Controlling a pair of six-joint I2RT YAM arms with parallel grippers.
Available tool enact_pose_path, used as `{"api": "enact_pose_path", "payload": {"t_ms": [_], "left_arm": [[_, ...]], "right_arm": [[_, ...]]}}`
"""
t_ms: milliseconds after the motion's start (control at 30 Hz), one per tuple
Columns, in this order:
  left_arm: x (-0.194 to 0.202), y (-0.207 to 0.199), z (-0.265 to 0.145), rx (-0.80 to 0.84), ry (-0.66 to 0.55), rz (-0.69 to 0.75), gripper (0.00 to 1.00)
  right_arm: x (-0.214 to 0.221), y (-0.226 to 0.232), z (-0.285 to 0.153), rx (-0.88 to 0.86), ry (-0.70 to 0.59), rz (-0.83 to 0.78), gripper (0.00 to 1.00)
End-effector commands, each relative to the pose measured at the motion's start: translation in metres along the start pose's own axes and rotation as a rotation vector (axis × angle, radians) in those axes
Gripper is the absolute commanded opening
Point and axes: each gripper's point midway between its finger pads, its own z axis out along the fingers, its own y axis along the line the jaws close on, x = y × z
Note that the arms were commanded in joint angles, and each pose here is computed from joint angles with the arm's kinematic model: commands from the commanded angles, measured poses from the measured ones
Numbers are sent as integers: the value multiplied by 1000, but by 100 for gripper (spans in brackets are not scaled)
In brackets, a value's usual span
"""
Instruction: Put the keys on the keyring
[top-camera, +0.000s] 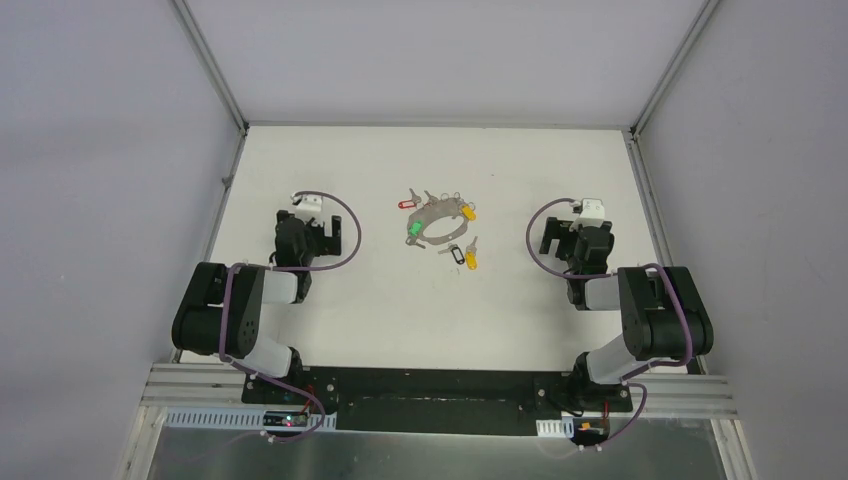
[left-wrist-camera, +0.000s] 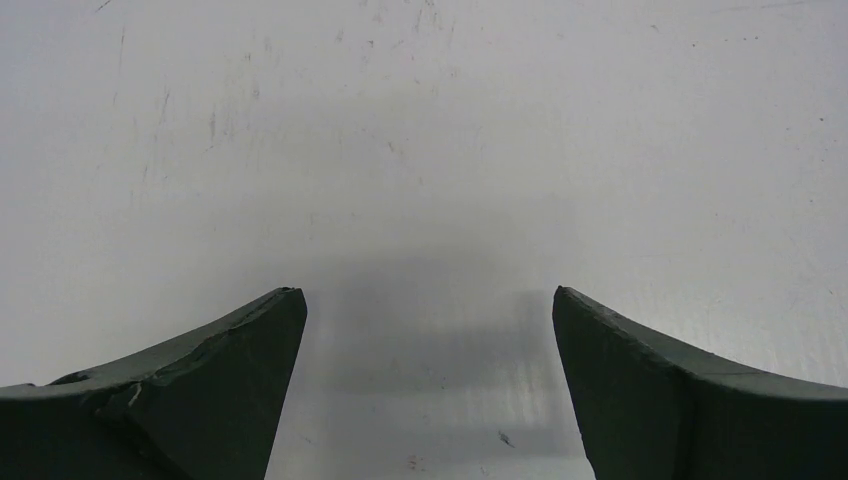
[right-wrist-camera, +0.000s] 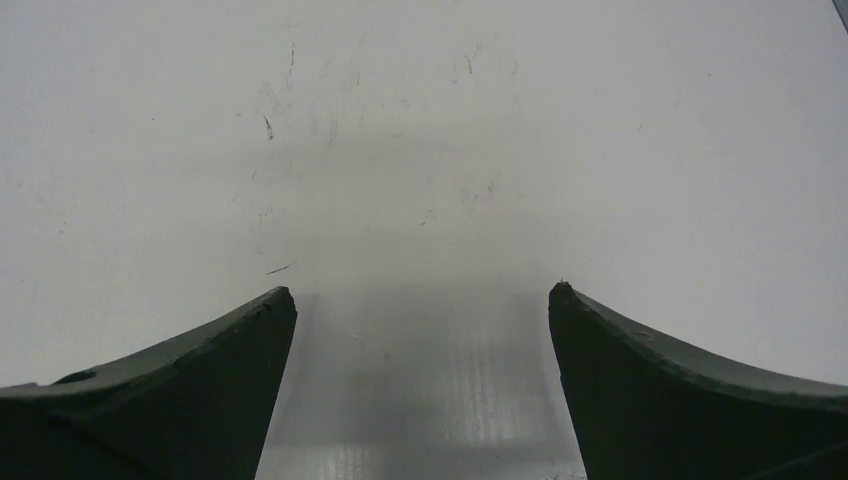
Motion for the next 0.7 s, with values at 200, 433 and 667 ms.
{"api": "enact_pose_path", "payload": {"t_ms": [200, 433, 667], "left_arm": [[-21, 0, 6, 19, -64, -15, 99], [-47, 15, -2, -68, 13, -58, 99], [-102, 21, -35, -142, 217, -254, 99]], "right_arm": [[-26, 3, 6, -16, -81, 22, 100], [-38, 2, 4, -7, -115, 25, 100], [-98, -51, -56, 464, 182, 415, 100]]}}
